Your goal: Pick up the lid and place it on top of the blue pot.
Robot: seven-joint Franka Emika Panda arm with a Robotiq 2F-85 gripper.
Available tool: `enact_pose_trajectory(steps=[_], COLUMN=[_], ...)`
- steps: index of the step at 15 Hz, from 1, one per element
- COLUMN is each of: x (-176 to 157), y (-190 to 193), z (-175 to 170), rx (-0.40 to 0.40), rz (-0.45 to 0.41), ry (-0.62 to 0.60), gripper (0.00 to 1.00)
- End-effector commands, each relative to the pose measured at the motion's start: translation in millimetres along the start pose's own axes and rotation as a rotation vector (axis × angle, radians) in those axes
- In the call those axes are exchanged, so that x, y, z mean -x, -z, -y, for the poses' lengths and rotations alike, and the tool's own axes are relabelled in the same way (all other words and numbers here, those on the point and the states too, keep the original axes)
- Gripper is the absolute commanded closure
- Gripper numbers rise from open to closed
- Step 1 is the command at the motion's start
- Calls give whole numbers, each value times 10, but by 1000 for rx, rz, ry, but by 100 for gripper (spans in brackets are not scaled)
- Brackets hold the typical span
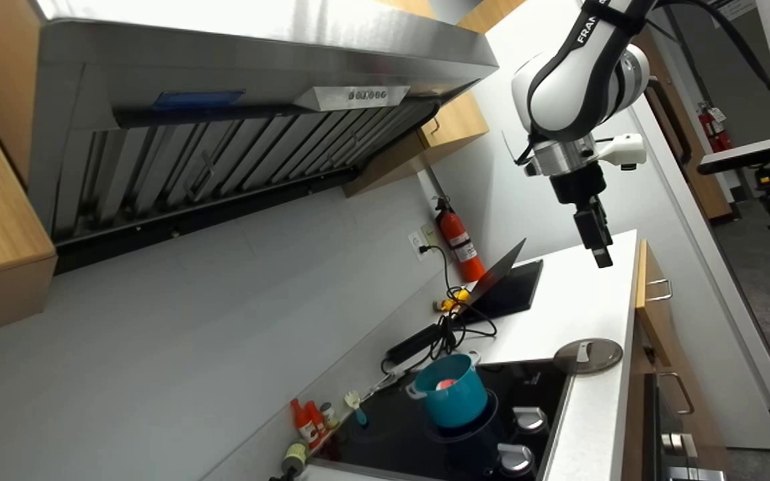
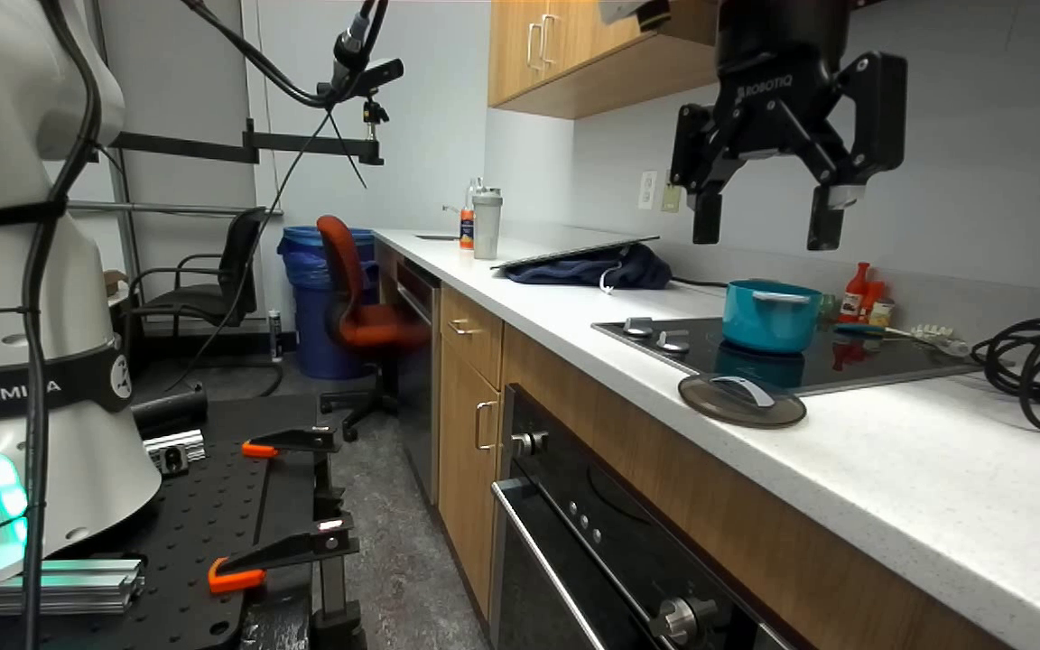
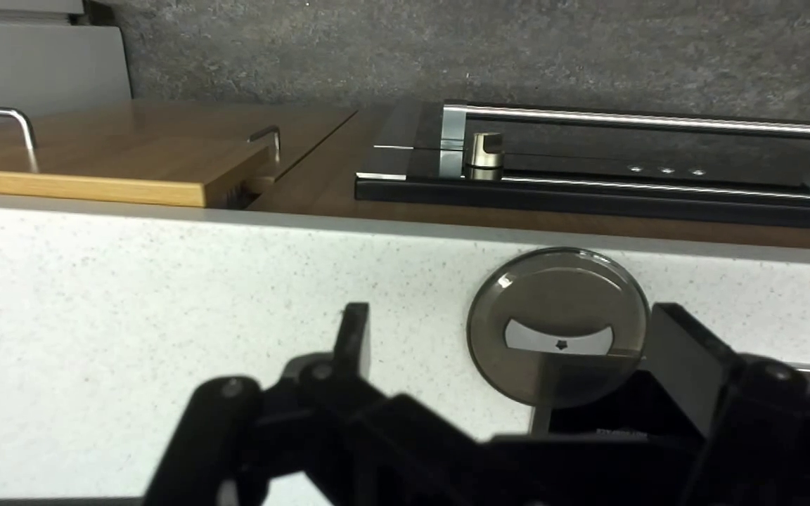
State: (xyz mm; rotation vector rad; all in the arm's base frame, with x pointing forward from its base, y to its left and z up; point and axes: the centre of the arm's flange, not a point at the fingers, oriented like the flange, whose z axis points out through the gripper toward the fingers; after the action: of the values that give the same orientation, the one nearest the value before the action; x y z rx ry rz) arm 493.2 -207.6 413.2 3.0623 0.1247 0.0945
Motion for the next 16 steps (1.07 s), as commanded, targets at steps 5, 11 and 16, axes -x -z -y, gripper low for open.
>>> enact_pose_trajectory(steps=[5, 11, 16], x=[26, 13, -177], y=[2, 0, -14], z=[-21, -64, 385], rx=[17, 49, 74], rz=[58, 70, 82], ry=[111, 309, 507], gripper=[0, 0, 0])
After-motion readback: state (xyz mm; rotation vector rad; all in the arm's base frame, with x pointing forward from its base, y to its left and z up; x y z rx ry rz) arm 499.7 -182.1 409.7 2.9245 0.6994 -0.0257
